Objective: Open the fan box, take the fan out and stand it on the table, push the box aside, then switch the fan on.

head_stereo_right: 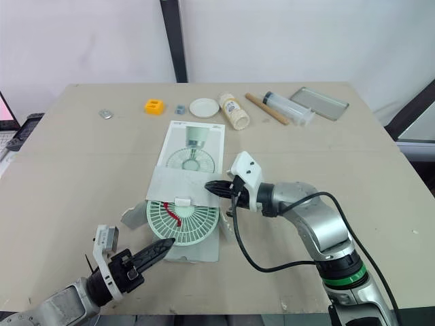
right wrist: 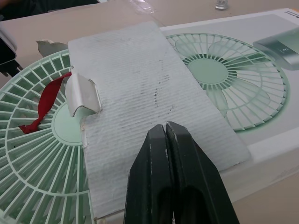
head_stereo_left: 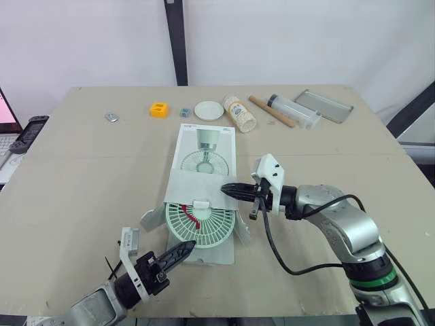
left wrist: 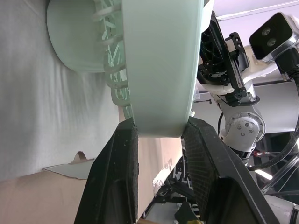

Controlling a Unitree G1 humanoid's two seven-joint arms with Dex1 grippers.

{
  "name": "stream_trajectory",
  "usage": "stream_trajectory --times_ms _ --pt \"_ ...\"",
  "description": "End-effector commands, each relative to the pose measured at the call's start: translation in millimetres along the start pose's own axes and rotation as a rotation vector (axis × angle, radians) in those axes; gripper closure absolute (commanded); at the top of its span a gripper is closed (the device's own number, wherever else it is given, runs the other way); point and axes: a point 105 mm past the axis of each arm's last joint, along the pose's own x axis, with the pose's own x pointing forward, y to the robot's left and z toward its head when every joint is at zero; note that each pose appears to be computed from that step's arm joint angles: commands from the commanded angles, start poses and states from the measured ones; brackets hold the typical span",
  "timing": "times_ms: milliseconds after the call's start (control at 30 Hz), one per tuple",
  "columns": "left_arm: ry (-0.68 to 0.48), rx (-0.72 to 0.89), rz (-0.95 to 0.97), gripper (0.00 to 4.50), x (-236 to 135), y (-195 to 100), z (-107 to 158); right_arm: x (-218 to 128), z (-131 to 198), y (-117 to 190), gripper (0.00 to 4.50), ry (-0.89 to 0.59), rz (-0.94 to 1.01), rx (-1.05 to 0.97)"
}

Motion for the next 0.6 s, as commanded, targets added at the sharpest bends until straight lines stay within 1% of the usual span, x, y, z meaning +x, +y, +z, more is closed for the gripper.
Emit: stream_trajectory --times_ms 33,67,133,167,200,233,300,433,600 --pt "0.015 0.004 0.061 2.71 -6 9 -4 3 -1 3 4.5 -0.001 0.007 -0.005" --pt "0.011 0.0 0.061 2.51 -7 9 -3 3 0 3 4.5 -0.001 0.007 -0.006" --pt "0.003 0.002 0.067 1.94 -11 10 -2 2 -1 2 4.5 -0.001 0.006 -0.007" --pt "-0.001 0.002 0.071 1.73 -12 11 -1 2 -1 2 4.5 0.0 0.006 -0.007" --pt "-0.006 0.006 0.076 1.18 -15 12 1 2 -1 2 4.5 0.0 0.006 -0.007" --pt "-0.015 0.016 0.088 0.99 -17 14 3 2 -1 2 4.5 0.001 0.006 -0.007" --pt "-0.051 0.03 0.114 0.28 -24 21 11 3 -2 2 4.5 0.001 0.007 -0.005" --pt "-0.101 0.024 0.106 0.28 -32 26 23 4 -2 2 4.5 -0.001 0.011 -0.004" --pt "-0.062 0.034 0.086 0.28 -29 33 20 7 0 2 4.5 -0.006 0.015 -0.006"
